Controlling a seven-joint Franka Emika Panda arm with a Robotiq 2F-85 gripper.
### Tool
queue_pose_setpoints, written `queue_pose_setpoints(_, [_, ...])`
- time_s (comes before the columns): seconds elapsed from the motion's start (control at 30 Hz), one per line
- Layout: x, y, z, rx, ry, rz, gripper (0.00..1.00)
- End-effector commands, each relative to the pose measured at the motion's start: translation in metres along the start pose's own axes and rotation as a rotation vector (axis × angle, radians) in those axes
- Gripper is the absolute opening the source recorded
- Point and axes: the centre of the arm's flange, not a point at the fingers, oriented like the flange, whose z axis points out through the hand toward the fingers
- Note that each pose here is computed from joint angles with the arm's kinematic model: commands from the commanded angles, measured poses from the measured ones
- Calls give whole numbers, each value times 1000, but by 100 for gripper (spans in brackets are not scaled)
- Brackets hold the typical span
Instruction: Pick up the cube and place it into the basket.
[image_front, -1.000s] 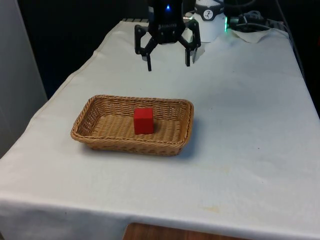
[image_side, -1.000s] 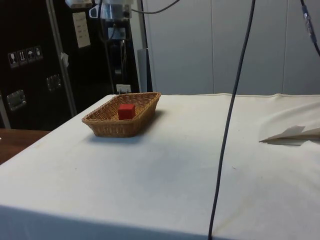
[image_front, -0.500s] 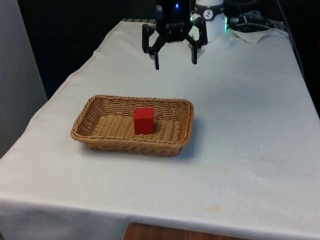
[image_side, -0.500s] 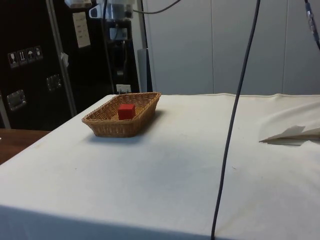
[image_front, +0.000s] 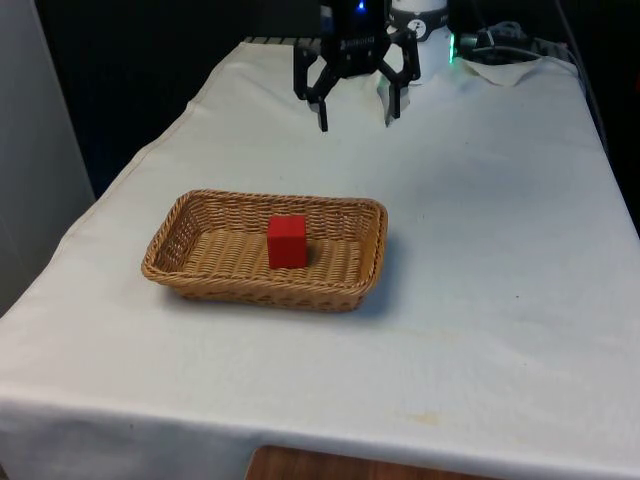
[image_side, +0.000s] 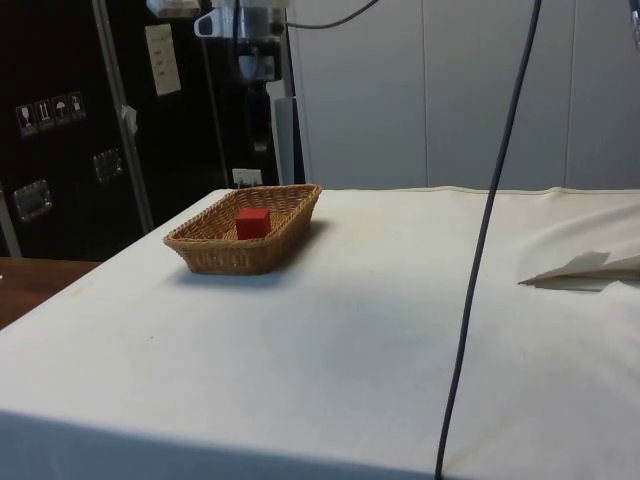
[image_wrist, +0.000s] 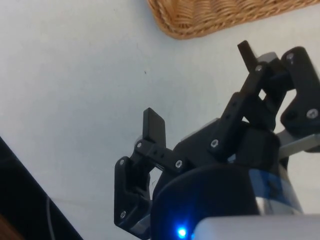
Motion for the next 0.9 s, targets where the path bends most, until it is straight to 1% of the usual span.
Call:
queue_pose_setpoints(0.0, [-2, -1, 0, 1, 1, -2, 100])
queue_pose_setpoints(0.03, [-6, -2, -1, -8, 8, -6, 100])
queue_pose_setpoints(0.27, [-25, -11, -3, 0, 23, -8, 100])
queue_pose_setpoints(0.3, [-22, -9, -1, 11, 14, -6, 100])
queue_pose_setpoints(0.33, [-28, -13, -3, 1, 25, -8, 100])
queue_pose_setpoints(0.57, [-47, -23, -3, 11, 41, -4, 100])
queue_pose_setpoints(0.6, [-45, -22, -3, 21, 35, -3, 100])
queue_pose_setpoints(0.63, [-51, -25, -2, 14, 43, -1, 100])
queue_pose_setpoints(0.83, [-57, -27, -1, 19, 50, 10, 100])
queue_pose_setpoints(0.87, [-57, -27, 0, 24, 42, 6, 100])
